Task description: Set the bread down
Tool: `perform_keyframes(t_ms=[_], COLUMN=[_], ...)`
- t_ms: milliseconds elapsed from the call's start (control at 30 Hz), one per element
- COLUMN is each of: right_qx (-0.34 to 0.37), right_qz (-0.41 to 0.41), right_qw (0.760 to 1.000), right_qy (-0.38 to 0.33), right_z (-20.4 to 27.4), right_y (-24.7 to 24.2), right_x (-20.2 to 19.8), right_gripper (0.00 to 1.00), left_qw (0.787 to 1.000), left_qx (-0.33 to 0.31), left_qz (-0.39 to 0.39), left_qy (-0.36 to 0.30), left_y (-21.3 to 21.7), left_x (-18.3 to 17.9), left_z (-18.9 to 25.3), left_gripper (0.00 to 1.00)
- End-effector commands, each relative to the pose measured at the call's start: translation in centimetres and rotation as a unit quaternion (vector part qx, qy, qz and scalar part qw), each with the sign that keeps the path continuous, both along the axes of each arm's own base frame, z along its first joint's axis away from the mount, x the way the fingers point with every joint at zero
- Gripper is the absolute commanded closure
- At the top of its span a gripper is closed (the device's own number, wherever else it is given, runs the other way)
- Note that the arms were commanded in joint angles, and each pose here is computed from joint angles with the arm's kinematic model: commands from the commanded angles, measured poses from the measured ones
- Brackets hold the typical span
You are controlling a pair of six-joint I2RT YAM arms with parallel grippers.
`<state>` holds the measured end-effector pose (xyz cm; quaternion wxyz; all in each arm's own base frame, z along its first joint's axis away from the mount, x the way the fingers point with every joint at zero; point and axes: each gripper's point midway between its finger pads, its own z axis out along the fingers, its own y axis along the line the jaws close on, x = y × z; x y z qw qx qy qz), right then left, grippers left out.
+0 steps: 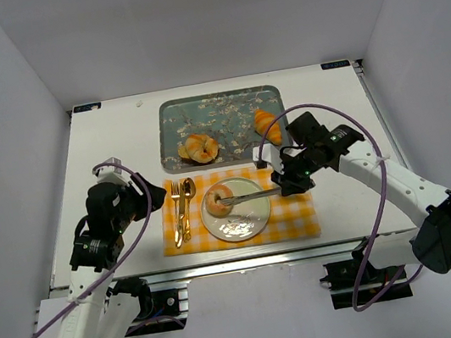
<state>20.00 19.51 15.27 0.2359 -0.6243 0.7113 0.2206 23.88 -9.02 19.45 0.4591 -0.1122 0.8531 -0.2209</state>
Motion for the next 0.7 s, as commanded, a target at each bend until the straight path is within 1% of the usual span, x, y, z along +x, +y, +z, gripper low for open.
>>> perform_keyframes(t_ms=[0, 100, 200, 333, 367, 433, 467, 533, 667], right_qx=[0.028, 0.055, 0.074, 0.087, 0.091, 0.094, 0.093, 0.096, 0.080], right_qz=[0.017, 0.015, -0.004, -0.050, -0.087, -0.107, -0.129, -0.142, -0.173], right_qw=[0.999, 0.997, 0.996, 0.993, 0.990, 0.987, 0.985, 0.982, 0.978], right_qy=[-0.026, -0.044, -0.050, -0.064, -0.070, -0.070, -0.066, -0.074, -0.087], right_z=[2.0, 3.8, 5.1, 6.0, 6.3, 6.5, 6.0, 6.0, 4.3], right_y=[1.1, 1.9, 2.7, 3.9, 4.4, 5.1, 5.5, 6.0, 6.8], right_x=[0.6, 1.0, 2.1, 5.0, 6.8, 8.1, 9.4, 10.7, 13.7], right_gripper=[0.82, 0.87, 0.90, 0.91, 0.90, 0.85, 0.78, 0.73, 0.66], left_qw=[1.000, 1.000, 1.000, 1.000, 1.000, 1.000, 1.000, 1.000, 1.000], left_qx=[-0.003, -0.002, -0.003, -0.002, -0.002, -0.002, -0.002, -0.005, -0.006], left_qz=[0.001, 0.004, 0.003, 0.004, 0.003, 0.004, 0.004, 0.002, 0.005], left_qy=[-0.017, -0.017, -0.016, -0.015, -0.015, -0.014, -0.016, -0.016, -0.019], left_y=[0.0, 0.2, 0.1, 0.2, 0.2, 0.2, 0.2, 0.1, 0.2], left_x=[0.2, -0.1, -0.2, -0.3, -0.3, -0.3, -0.3, -0.3, -0.5], left_z=[0.8, 0.8, 0.6, 0.6, 0.6, 0.5, 0.6, 0.6, 0.7], left_gripper=[0.28, 0.28, 0.28, 0.28, 0.28, 0.28, 0.28, 0.28, 0.28])
